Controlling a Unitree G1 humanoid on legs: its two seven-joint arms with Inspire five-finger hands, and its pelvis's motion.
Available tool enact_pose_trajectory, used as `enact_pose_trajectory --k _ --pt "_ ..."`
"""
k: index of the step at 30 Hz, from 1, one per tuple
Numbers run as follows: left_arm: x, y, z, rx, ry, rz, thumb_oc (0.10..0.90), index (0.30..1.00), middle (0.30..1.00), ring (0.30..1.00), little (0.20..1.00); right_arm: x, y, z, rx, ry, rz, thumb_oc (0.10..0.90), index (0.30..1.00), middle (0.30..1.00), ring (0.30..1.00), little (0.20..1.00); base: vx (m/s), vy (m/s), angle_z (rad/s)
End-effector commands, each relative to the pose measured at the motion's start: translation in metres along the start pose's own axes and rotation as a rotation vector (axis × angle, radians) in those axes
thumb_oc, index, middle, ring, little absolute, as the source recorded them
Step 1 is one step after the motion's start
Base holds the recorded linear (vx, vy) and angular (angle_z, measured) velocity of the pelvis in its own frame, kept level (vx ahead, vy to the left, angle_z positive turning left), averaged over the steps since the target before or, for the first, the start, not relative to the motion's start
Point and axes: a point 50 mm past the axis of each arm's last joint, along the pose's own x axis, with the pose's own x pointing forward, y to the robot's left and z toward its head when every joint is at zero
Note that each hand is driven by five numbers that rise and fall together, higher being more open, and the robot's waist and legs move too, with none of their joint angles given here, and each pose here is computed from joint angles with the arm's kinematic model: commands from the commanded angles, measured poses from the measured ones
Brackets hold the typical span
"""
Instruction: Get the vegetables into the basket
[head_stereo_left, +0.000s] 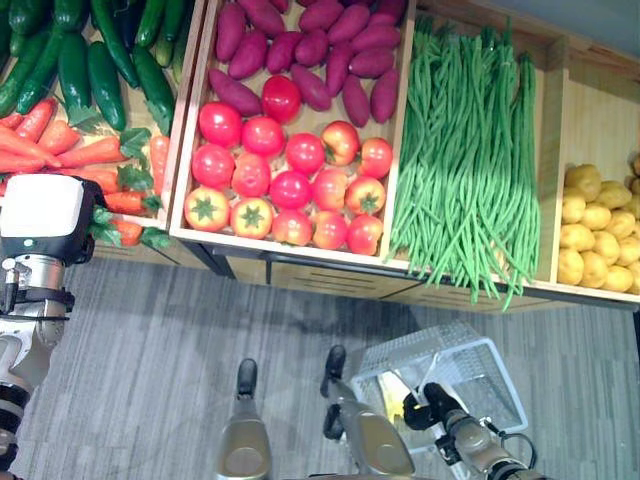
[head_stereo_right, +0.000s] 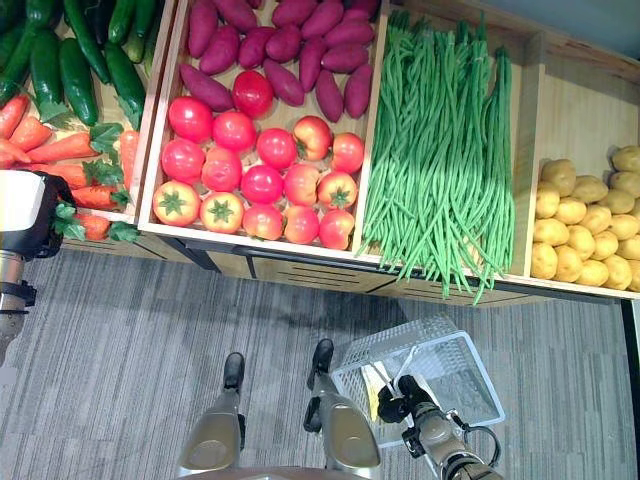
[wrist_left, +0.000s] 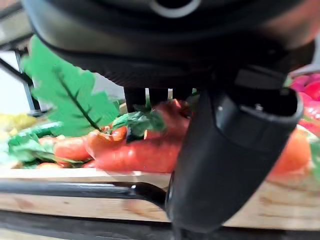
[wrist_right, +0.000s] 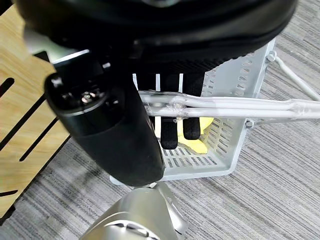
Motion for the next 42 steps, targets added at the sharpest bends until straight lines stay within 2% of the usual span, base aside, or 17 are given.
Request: enact_pose_trajectory --k 1,2,3,4,5,6,7,8,9,17,19,20,22,26,28,38,42 --pt "0.041 0.109 -0.021 0.057 0.030 0.623 0.400 0.300 0.300 0.300 0.300 -0.017 0.021 -0.043 -0.033 0.093 0.076 0.400 0.300 0.300 0.300 0.300 0.00 0.000 0.00" --pt "0.040 0.109 -0.021 0.057 0.032 0.622 0.400 0.300 0.300 0.300 0.300 -0.017 0.020 -0.043 -0.035 0.094 0.076 0.400 0.300 0.300 0.300 0.300 0.00 0.000 0.00" --pt "0.029 0.089 -0.019 -0.111 0.140 0.609 0.400 0.300 0.300 0.300 0.300 -0.017 0.024 -0.042 -0.023 0.092 0.067 0.400 0.300 0.300 0.300 0.300 0.00 0.000 0.00" --pt "0.012 0.066 0.008 -0.595 0.312 0.701 0.400 0.300 0.300 0.300 0.300 -0.017 0.027 -0.044 -0.020 0.108 0.052 0.400 0.300 0.300 0.300 0.300 0.00 0.000 0.00" --pt "0.002 0.054 0.022 -0.902 0.428 0.746 0.400 0.300 0.300 0.300 0.300 -0.018 0.024 -0.048 -0.023 0.127 0.034 0.400 0.300 0.300 0.300 0.300 0.00 0.000 0.00" --pt "0.001 0.053 0.022 -0.907 0.431 0.744 0.400 0.300 0.300 0.300 0.300 -0.018 0.022 -0.048 -0.025 0.128 0.030 0.400 0.300 0.300 0.300 0.300 0.00 0.000 0.00" --pt "-0.005 0.050 0.034 -1.290 0.548 0.896 0.400 0.300 0.300 0.300 0.300 -0.017 0.018 -0.048 -0.038 0.144 0.012 0.400 0.300 0.300 0.300 0.300 0.00 0.000 0.00" --pt "-0.001 0.051 0.038 -1.390 0.529 0.858 0.400 0.300 0.300 0.300 0.300 -0.017 0.013 -0.050 -0.045 0.159 0.002 0.400 0.300 0.300 0.300 0.300 0.01 0.034 0.02" --pt "0.003 0.041 0.037 -1.577 0.615 0.860 0.400 0.300 0.300 0.300 0.300 -0.016 0.007 -0.049 -0.078 0.157 0.005 0.400 0.300 0.300 0.300 0.300 0.00 0.038 0.01" --pt "0.001 0.041 0.043 -1.526 0.494 0.713 0.400 0.300 0.300 0.300 0.300 -0.019 0.000 -0.056 -0.068 0.176 0.000 0.400 0.300 0.300 0.300 0.300 0.00 0.003 0.00" --pt "0.000 0.042 0.053 -1.623 0.407 0.651 0.400 0.300 0.300 0.300 0.300 -0.020 -0.002 -0.058 -0.053 0.185 -0.004 0.400 0.300 0.300 0.300 0.300 0.00 0.000 0.00" --pt "-0.003 0.038 0.059 -1.692 0.333 0.552 0.400 0.300 0.300 0.300 0.300 -0.020 -0.002 -0.059 -0.033 0.190 -0.004 0.400 0.300 0.300 0.300 0.300 0.00 0.000 0.00" --pt "-0.006 0.033 0.058 -1.711 0.336 0.526 0.400 0.300 0.300 0.300 0.300 -0.021 -0.002 -0.061 -0.031 0.195 0.001 0.400 0.300 0.300 0.300 0.300 0.00 0.000 0.00" --pt "-0.014 0.024 0.073 -1.773 0.236 0.345 0.400 0.300 0.300 0.300 0.300 -0.025 -0.001 -0.068 -0.010 0.212 0.015 0.400 0.300 0.300 0.300 0.300 0.02 -0.001 -0.03" --pt "-0.023 0.018 0.086 -1.799 0.169 0.203 0.400 0.300 0.300 0.300 0.300 -0.027 -0.002 -0.072 0.009 0.224 0.012 0.400 0.300 0.300 0.300 0.300 0.02 0.001 -0.05" --pt "-0.048 -0.005 0.115 -1.916 0.119 -0.089 0.400 0.300 0.300 0.300 0.300 -0.034 -0.008 -0.088 0.036 0.267 0.003 0.400 0.300 0.300 0.300 0.300 0.02 -0.009 -0.09" --pt "-0.053 -0.005 0.119 -1.920 0.099 -0.122 0.400 0.300 0.300 0.300 0.300 -0.037 -0.010 -0.093 0.038 0.284 0.001 0.400 0.300 0.300 0.300 0.300 0.04 -0.004 -0.15"
